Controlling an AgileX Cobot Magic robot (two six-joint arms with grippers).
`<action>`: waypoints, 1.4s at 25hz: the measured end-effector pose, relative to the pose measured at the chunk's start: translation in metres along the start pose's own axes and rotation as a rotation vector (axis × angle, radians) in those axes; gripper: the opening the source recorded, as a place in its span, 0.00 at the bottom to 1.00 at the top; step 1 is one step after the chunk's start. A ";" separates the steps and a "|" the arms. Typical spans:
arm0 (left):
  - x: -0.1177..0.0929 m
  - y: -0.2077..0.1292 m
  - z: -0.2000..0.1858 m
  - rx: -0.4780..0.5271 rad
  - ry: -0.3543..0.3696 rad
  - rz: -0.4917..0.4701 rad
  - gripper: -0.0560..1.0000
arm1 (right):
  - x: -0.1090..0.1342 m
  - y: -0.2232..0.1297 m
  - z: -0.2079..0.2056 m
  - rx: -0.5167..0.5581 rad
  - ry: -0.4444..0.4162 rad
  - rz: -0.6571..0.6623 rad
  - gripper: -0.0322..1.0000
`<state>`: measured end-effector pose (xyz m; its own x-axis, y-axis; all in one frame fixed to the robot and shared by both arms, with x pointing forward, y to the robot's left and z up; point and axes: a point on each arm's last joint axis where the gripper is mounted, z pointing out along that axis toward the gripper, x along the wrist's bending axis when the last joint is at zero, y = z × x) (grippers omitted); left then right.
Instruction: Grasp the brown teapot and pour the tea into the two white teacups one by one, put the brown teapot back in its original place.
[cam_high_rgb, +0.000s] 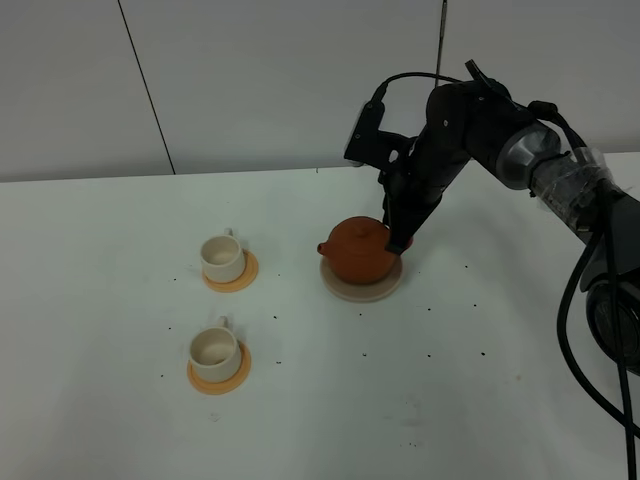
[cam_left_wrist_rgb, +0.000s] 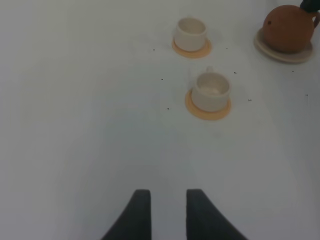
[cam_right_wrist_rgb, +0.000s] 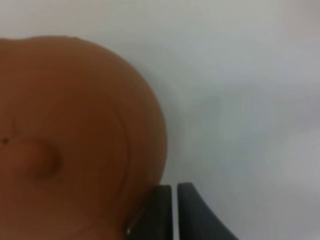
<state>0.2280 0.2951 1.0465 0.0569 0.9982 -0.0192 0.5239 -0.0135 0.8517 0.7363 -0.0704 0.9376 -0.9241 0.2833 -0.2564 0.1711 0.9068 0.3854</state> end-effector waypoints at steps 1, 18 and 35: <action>0.000 0.000 0.000 0.000 0.000 0.000 0.28 | 0.000 -0.001 0.000 0.007 0.003 0.002 0.04; 0.000 0.000 0.000 0.000 0.000 0.000 0.28 | -0.007 0.014 -0.040 -0.047 -0.062 -0.040 0.09; 0.000 0.000 0.000 0.000 0.000 -0.001 0.28 | -0.006 0.005 -0.083 0.060 0.024 -0.640 0.34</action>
<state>0.2280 0.2951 1.0465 0.0563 0.9982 -0.0202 0.5239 -0.0123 0.8517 0.7147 -0.0935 1.0143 -0.8570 -0.3261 -0.3991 -0.3987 0.9102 0.1125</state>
